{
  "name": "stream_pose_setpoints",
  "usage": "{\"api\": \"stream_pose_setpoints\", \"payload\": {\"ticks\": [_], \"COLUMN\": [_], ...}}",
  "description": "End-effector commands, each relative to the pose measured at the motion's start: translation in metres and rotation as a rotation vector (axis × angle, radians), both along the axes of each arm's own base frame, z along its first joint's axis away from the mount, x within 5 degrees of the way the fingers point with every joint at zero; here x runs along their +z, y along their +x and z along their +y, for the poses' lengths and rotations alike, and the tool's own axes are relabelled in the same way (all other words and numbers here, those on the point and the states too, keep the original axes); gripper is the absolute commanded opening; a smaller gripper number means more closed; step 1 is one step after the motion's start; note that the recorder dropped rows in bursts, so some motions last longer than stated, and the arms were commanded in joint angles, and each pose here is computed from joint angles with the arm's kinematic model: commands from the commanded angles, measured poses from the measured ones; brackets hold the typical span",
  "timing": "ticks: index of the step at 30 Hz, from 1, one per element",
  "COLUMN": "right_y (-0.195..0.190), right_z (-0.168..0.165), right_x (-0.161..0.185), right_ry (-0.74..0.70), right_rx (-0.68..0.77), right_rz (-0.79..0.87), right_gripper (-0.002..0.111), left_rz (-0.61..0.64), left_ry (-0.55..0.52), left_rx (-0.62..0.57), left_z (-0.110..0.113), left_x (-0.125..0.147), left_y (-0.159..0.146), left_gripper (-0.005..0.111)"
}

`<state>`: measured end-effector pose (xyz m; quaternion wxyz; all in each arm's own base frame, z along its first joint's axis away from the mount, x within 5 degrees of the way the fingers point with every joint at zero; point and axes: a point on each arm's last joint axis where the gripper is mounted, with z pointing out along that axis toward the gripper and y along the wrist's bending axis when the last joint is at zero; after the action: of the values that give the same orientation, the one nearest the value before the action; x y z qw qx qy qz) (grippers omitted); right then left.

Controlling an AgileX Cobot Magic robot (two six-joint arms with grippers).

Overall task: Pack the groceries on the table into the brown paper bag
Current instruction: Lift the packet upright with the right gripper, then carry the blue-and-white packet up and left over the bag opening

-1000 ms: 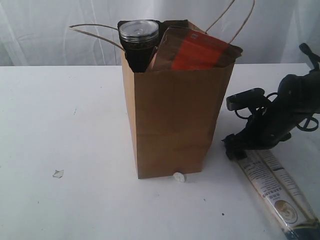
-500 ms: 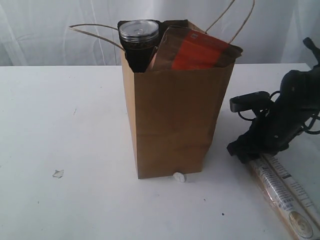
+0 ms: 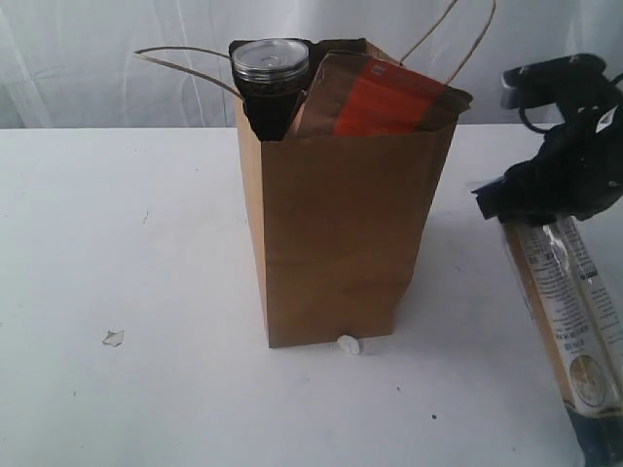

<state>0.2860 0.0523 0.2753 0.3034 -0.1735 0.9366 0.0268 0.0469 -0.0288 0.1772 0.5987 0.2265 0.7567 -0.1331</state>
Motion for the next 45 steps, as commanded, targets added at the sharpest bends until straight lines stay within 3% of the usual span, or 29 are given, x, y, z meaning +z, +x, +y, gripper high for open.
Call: {"api": "stream_pose_setpoints", "payload": {"ticks": [1, 19, 34, 39, 45], "right_y": [-0.013, -0.052, -0.081, -0.083, -0.086], "right_z": [-0.003, -0.01, -0.018, -0.019, -0.015], "right_x": [0.025, 0.103, 0.224, 0.237, 0.25], "right_ry": [0.014, 0.089, 0.154, 0.319, 0.387], "right_rx": [-0.009, -0.034, -0.047, -0.11, -0.1], "right_rz": [-0.09, -0.439, -1.107, -1.155, -1.279], "right_gripper": [0.0, 0.0, 0.0, 0.0, 0.0], "left_rz": [0.007, 0.007, 0.007, 0.007, 0.007], "left_ry": [-0.004, -0.004, -0.004, -0.004, -0.004], "left_rx": [0.001, 0.001, 0.001, 0.001, 0.001], "left_z": [0.0, 0.0, 0.0, 0.0, 0.0], "left_x": [-0.001, -0.001, -0.001, -0.001, -0.001], "left_y": [0.0, 0.0, 0.0, 0.0, 0.0], "left_gripper": [0.0, 0.0, 0.0, 0.0, 0.0]}}
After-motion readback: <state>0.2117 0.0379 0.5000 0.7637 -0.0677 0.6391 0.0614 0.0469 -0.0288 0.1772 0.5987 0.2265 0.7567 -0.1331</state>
